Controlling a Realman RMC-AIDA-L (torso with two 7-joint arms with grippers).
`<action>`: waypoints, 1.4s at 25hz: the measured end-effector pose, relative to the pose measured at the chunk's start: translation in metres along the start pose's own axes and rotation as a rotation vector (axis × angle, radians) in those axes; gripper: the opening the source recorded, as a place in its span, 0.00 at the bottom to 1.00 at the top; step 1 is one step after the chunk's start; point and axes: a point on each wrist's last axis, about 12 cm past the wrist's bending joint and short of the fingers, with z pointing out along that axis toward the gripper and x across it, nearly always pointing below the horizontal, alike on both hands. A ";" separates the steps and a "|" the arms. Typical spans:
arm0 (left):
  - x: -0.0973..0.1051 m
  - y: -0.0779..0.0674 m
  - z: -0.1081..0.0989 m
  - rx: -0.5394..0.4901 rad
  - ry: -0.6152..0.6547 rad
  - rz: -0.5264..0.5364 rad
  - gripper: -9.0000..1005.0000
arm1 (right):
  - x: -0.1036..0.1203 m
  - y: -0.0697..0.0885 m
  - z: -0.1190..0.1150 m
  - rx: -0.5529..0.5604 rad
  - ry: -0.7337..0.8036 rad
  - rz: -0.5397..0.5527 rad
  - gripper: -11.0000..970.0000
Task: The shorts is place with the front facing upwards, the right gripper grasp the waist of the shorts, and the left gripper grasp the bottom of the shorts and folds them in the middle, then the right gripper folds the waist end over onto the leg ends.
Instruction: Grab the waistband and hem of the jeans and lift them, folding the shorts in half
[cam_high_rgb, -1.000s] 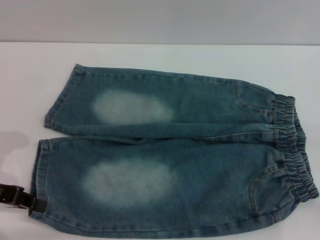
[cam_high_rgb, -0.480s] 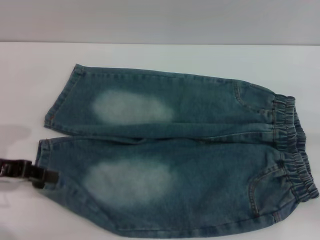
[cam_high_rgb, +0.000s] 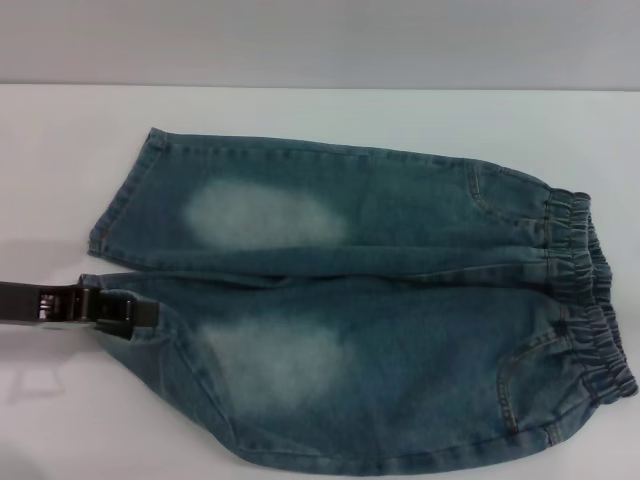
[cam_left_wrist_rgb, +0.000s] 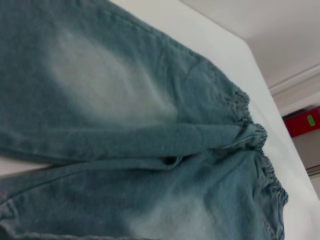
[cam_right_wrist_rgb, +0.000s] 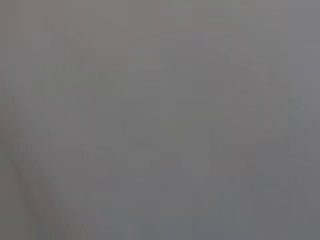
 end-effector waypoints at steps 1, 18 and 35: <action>-0.001 0.000 0.001 0.002 -0.005 0.002 0.05 | -0.003 -0.001 0.002 -0.006 0.050 0.009 0.83; 0.002 0.009 0.001 -0.047 -0.084 0.012 0.05 | 0.011 -0.006 0.030 -0.082 0.795 0.119 0.83; -0.006 0.004 0.003 -0.031 -0.087 0.037 0.05 | 0.032 -0.023 0.049 0.080 1.106 0.146 0.83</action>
